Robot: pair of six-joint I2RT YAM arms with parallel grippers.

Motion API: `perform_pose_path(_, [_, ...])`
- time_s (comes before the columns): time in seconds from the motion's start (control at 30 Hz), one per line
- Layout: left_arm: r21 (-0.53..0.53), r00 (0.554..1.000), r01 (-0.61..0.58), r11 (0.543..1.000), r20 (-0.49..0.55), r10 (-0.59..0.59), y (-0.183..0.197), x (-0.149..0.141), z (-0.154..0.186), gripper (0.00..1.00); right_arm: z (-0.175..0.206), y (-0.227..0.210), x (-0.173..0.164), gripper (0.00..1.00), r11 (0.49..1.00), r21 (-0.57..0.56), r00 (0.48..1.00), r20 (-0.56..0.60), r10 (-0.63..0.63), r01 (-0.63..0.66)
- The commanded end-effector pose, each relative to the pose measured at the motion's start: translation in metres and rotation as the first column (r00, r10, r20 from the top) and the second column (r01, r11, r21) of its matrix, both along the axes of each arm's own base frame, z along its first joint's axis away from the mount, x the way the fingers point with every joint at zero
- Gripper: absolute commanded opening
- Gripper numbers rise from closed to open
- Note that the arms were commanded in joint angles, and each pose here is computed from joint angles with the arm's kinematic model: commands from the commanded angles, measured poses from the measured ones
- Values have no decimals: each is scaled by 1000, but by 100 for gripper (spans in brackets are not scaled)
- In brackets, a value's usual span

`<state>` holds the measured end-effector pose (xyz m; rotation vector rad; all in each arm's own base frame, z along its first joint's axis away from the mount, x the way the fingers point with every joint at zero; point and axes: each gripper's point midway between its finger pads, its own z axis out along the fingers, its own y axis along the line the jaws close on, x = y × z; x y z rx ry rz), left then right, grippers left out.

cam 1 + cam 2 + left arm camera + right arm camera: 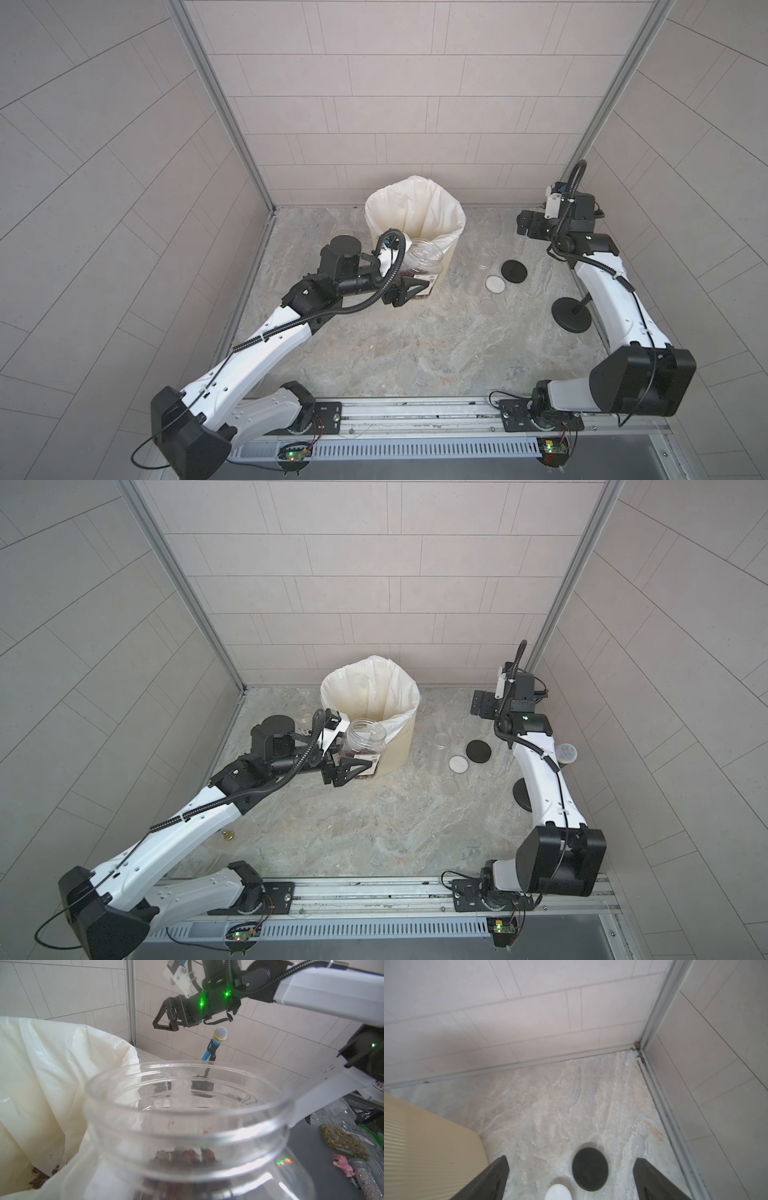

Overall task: Empty the moldy dried flower tea in the jars
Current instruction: Place the lid at the center of the board, then pour the moldy dried flower tea into the trash bin.

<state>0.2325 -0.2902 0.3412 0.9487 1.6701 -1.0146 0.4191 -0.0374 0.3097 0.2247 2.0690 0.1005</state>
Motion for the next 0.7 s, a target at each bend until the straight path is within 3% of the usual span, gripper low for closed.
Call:
perform_pose_path(0.0, [-81,1000,-10,997,10,11,-4,2,43,61,65,37,-8,97,977,123,964,226,144,-175])
perform_pose_path(0.1, [-92,999,-43,995,0,43,-4,11,63,61,107,69,-23,97,919,173,888,372,271,-353])
perform_pose_path(0.23, [-91,997,-78,993,-9,78,-7,26,78,61,150,105,-44,98,786,223,749,528,400,-577])
perform_pose_path(0.4, [-113,995,-97,989,-17,96,-9,45,94,61,199,139,-70,98,565,232,533,714,453,-792])
perform_pose_path(0.5, [-192,994,-105,976,-50,97,-5,61,108,61,220,167,-87,99,409,217,413,771,484,-886])
perform_pose_path(0.57, [-269,995,-93,959,-65,78,-2,71,122,61,223,186,-91,99,342,216,372,781,501,-915])
perform_pose_path(0.67, [-331,997,-64,941,-63,46,-1,79,134,61,211,212,-84,100,316,243,384,755,531,-917])
